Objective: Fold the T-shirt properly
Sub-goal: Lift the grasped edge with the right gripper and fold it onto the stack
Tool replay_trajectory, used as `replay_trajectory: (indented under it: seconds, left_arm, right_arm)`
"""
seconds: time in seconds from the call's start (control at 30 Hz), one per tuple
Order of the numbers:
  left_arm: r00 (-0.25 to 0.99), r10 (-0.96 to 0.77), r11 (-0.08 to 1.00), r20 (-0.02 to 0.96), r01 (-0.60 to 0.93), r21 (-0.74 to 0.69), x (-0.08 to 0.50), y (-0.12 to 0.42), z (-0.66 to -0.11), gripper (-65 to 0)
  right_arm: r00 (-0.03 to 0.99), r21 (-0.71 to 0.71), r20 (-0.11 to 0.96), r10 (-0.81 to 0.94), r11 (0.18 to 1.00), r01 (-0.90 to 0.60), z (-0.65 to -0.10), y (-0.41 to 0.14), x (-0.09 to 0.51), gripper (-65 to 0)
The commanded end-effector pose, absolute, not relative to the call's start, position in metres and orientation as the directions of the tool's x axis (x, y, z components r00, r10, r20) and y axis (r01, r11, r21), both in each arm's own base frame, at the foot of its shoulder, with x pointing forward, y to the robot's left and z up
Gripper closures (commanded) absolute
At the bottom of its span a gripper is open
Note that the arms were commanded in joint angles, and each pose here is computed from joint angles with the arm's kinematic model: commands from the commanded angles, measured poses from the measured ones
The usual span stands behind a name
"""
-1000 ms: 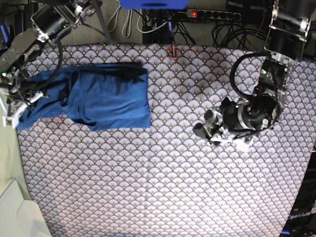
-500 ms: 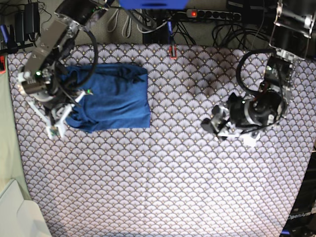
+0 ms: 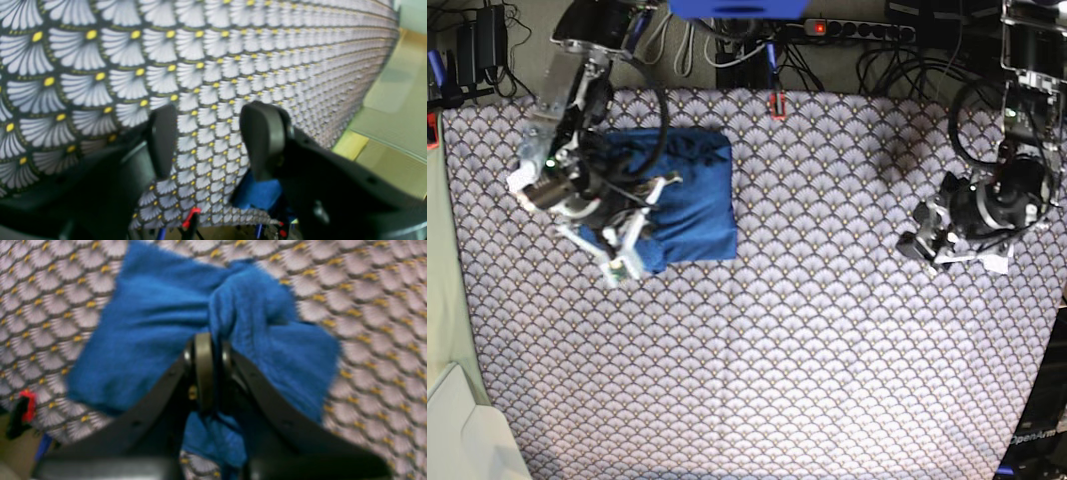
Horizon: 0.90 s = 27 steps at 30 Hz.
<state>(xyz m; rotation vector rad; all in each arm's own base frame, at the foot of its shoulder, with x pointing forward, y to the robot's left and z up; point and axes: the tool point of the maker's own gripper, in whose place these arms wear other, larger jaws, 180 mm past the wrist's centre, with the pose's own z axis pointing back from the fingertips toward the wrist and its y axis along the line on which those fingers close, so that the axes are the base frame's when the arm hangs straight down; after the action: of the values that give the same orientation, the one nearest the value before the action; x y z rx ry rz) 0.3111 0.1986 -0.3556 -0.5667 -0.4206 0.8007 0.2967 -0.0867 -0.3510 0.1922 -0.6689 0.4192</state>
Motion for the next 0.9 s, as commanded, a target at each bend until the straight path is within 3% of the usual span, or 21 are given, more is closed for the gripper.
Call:
replay_trajectory:
  seconds: [0.0,0.23,0.5,0.77,0.87]
  left_arm:
    - [0.625,0.777,0.511,0.074,-0.558,-0.654,0.312,0.194,-0.343,-34.0]
    - [0.622,0.779,0.509,0.072,-0.562,-0.652,0.311,0.195,-0.344,-34.0]
    - [0.621,0.780,0.507,0.073,-0.560,-0.655,0.313,0.194,-0.343,-34.0]
    - [0.621,0.780,0.504,0.069,-0.559,-0.659,0.313,0.193,-0.342,-34.0]
    - [0.621,0.781,0.505,0.070,-0.561,-0.656,0.313,0.194,-0.343,-34.0]
  right_arm:
    - [0.658,0.063,0.692,0.297,0.883,-0.466,-0.337,-0.070,0.307,0.0]
    - [0.617,0.105,0.712,0.335,0.818,-0.566,-0.336,-0.030,0.295,0.0]
    - [0.623,0.139,0.713,0.321,0.806,-0.575,-0.345,-0.022,0.282,-0.4]
    - [0.570,0.133,0.731,0.374,0.742,-0.658,-0.336,0.010,0.277,-21.1]
    - [0.535,0.147,0.754,0.381,0.696,-0.703,-0.328,0.030,0.273,-26.0]
